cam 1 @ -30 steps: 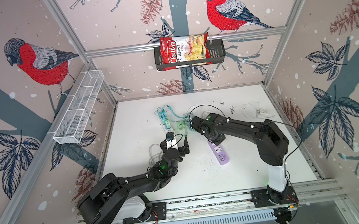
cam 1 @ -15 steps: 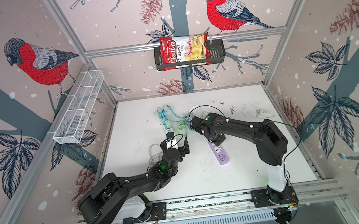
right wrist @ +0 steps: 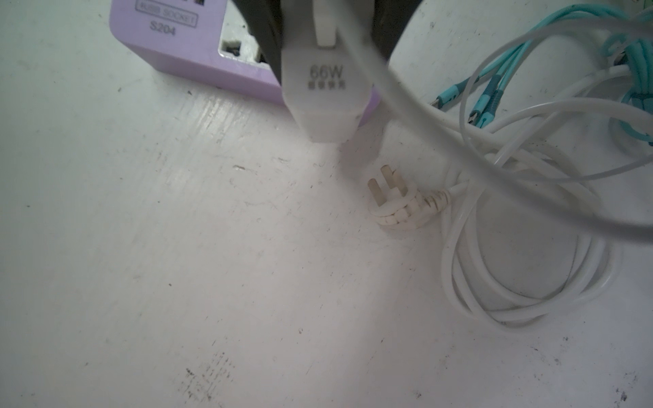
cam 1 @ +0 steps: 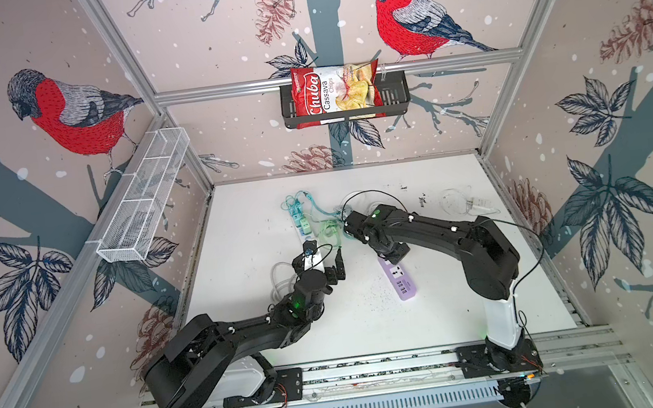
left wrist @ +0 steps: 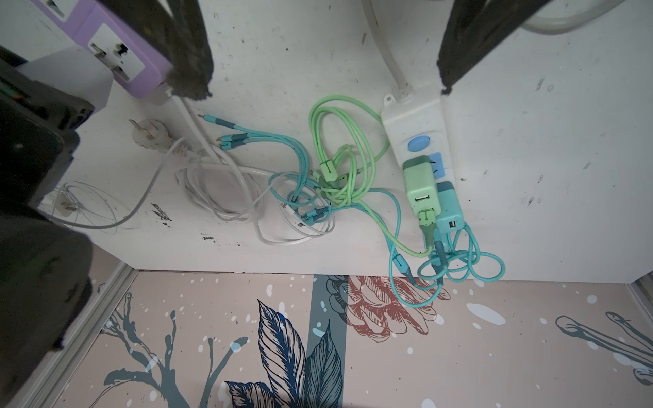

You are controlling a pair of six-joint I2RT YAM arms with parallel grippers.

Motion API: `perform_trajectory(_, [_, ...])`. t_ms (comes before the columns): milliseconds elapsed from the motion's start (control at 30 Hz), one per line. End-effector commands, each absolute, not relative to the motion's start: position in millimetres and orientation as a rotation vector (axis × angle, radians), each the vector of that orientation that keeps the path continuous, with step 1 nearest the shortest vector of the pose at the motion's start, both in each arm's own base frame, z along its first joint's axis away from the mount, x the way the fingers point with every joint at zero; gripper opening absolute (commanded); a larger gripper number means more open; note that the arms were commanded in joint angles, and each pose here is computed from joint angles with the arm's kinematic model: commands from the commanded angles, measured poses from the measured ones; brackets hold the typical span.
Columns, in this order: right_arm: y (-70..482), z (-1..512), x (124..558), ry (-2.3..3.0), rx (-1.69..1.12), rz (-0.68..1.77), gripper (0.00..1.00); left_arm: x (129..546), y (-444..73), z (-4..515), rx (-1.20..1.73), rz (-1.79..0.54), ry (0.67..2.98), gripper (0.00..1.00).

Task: Insert the plug

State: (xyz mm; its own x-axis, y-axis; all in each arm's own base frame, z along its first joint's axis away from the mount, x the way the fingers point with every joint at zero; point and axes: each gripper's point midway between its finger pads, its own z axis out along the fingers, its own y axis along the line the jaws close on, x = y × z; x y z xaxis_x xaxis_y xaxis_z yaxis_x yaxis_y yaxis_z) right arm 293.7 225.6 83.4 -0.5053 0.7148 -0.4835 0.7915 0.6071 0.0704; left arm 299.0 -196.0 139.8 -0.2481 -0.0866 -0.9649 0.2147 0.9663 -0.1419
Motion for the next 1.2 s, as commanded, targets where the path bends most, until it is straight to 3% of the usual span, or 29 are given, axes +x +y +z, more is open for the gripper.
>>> perform_trajectory(0, [226.3, 82.7, 285.4, 2.368, 1.210, -0.225, 0.00, 301.6, -196.8, 148.1, 0.077, -0.301, 1.769, 0.98])
perform_trajectory(467, [235.7, 61.6, 277.2, 2.370, 1.245, -0.270, 0.00, 301.2, -194.6, 149.5, 0.071, -0.296, 1.766, 0.98])
perform_trajectory(1167, [230.8, 79.4, 274.5, 2.272, 1.276, -0.298, 0.00, 299.7, -191.2, 153.3, 0.069, -0.296, 1.753, 0.98])
